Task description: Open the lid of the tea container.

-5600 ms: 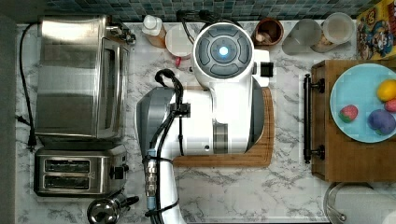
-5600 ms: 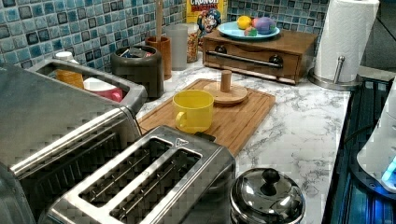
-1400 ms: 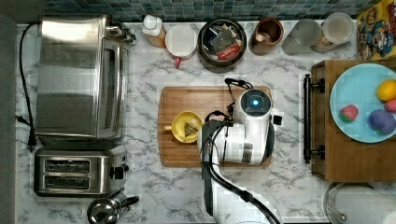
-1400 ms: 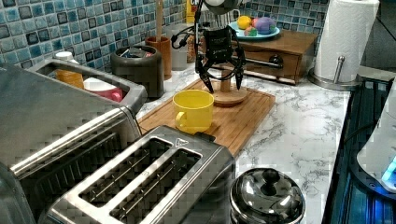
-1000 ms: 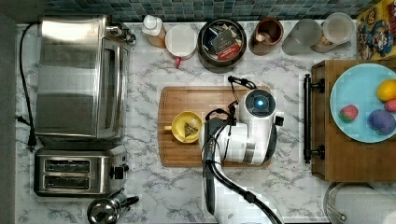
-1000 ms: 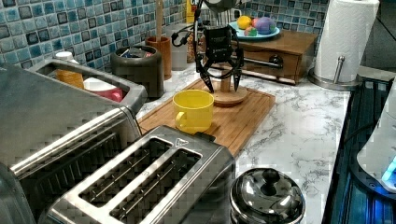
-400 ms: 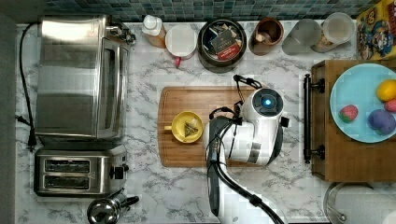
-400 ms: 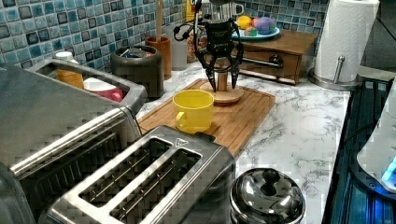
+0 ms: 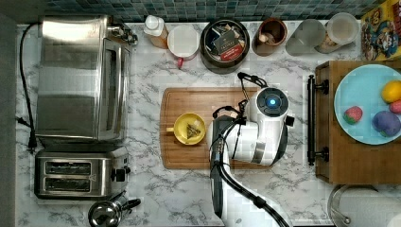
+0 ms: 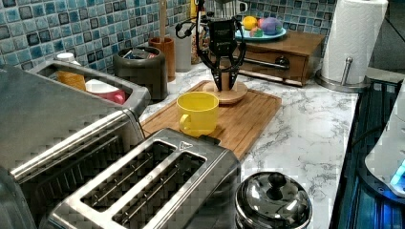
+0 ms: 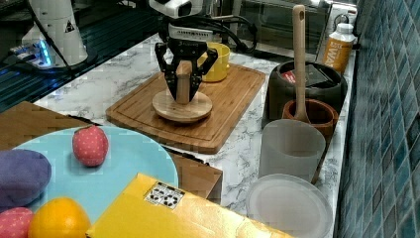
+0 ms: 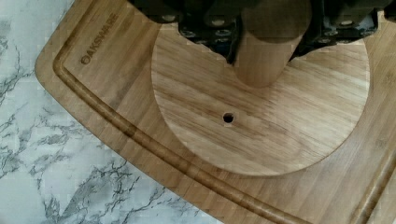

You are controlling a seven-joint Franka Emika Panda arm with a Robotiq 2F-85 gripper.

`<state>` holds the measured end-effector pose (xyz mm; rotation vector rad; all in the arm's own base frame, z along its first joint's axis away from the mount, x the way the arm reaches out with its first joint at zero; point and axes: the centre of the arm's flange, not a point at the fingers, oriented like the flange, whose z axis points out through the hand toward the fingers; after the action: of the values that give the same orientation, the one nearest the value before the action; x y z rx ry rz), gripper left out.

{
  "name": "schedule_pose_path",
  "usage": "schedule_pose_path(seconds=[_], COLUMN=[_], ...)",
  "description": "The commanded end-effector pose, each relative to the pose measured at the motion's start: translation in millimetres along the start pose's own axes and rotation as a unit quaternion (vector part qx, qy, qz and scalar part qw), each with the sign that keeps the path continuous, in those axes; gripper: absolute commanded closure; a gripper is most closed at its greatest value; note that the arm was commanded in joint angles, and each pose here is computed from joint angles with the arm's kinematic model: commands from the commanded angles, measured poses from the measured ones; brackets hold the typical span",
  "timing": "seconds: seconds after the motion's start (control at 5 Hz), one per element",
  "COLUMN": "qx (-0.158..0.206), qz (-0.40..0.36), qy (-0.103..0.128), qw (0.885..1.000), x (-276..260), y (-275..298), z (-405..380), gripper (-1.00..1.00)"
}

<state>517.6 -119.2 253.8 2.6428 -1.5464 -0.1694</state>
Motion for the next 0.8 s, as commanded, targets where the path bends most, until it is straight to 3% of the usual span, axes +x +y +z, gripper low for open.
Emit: schedule_pose_path(seconds=[0.2, 0.4, 0.6, 0.8], qx=[0.009, 0.043, 0.083, 0.130], qz=[-0.004, -0.032, -0.107, -0.141], qy=[0.010, 0.032, 0.073, 0.127], qw=[1.000, 0.998, 0.988, 0.973], x=[2.5, -2.5, -22.3, -51.1], y=[-17.2, -21.6, -38.0, -46.7], z=[-19.9, -61.6, -128.6, -191.3], gripper=[1.00, 1.00, 1.00, 1.00])
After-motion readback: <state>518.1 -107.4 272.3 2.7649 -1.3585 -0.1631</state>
